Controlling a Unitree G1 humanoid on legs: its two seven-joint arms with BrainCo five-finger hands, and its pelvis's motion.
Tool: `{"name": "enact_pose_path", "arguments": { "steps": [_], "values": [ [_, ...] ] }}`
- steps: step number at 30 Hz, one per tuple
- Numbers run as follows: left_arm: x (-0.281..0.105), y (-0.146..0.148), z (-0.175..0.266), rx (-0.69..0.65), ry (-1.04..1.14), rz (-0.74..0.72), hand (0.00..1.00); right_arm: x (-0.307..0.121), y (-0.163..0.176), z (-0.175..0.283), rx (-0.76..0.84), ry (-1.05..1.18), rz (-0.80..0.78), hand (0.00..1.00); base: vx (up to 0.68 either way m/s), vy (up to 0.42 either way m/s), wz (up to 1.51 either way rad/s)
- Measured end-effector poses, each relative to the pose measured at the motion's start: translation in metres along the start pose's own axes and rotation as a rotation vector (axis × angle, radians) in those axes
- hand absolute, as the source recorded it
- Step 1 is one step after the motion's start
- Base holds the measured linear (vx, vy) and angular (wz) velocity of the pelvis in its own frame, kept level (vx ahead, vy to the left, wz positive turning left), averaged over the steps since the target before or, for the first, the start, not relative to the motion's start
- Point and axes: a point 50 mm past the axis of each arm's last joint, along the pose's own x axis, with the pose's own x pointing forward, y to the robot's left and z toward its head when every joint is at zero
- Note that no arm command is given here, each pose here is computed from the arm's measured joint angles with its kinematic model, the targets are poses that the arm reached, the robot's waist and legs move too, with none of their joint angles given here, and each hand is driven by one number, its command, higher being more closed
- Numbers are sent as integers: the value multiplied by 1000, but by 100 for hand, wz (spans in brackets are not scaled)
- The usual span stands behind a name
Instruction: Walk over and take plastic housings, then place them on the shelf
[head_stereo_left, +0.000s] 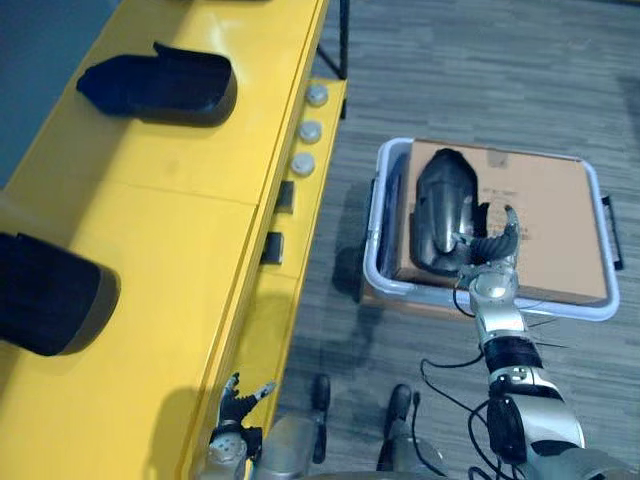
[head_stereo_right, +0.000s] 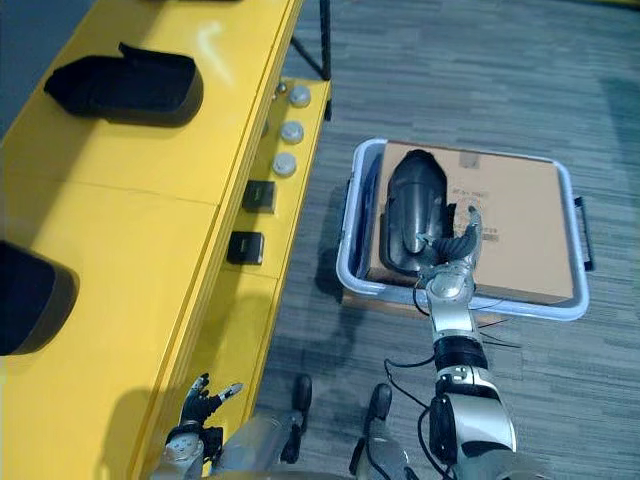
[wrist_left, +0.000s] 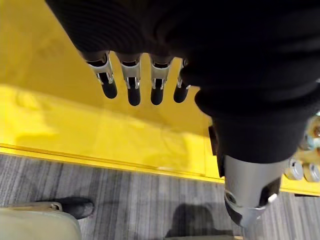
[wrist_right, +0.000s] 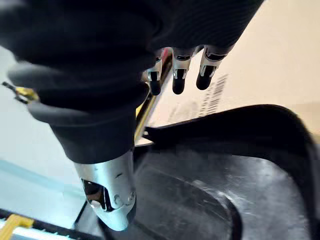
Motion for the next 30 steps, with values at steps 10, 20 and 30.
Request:
{"name": "enact_pose_path", "arguments": {
  "steps": [10, 20, 30],
  "values": [
    [3, -11, 12, 14, -39, -24, 0, 19, -8, 11, 63, 77, -84, 100, -20, 11, 7],
    [4, -12, 11, 3, -24, -27, 0, 27, -4, 18, 120, 110, -4, 100, 13, 5, -4],
    [4, -11, 9, 7, -14, -29, 0, 24, -8, 17, 128, 78, 6, 100, 30, 18, 1]
  ]
}}
